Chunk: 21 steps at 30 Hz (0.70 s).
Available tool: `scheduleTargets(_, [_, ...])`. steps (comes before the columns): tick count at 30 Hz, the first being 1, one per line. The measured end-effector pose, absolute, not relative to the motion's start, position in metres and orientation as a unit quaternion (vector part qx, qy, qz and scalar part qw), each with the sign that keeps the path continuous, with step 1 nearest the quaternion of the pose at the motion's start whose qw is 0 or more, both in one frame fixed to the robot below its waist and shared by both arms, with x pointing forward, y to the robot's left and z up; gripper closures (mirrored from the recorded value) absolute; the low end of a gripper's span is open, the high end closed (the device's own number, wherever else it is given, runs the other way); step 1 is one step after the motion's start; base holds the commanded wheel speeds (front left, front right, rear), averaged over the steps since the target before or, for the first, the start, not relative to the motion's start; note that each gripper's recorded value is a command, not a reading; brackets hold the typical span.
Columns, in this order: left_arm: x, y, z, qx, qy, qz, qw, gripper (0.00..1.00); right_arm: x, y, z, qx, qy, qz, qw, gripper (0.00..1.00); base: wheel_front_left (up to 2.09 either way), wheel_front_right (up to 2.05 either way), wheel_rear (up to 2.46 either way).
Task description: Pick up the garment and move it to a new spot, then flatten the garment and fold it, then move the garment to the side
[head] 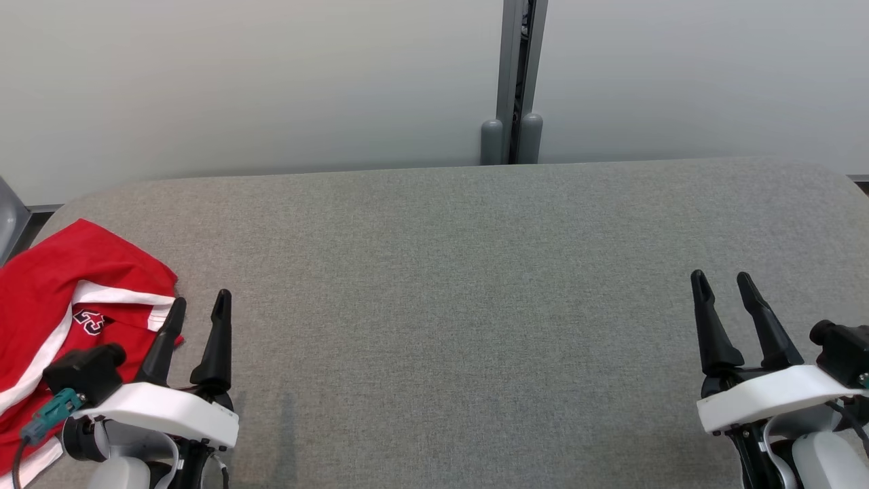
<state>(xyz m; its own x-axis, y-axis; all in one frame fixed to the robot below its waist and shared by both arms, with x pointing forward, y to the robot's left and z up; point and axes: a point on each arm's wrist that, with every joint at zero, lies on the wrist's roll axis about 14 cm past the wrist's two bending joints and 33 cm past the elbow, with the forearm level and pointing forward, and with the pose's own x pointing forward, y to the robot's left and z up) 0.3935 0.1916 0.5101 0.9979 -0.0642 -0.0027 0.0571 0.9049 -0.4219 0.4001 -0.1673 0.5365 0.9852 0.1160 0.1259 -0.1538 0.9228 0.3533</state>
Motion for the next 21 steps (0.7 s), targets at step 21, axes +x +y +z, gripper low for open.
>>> scheduleTargets(21, [0.388, 0.182, 0.492, -0.110, 0.022, -0.051, 0.992, 0.00, 0.396, -0.173, 0.520, 0.088, -0.038, 0.064, 0.993, 0.00, 0.00, 0.00, 0.00])
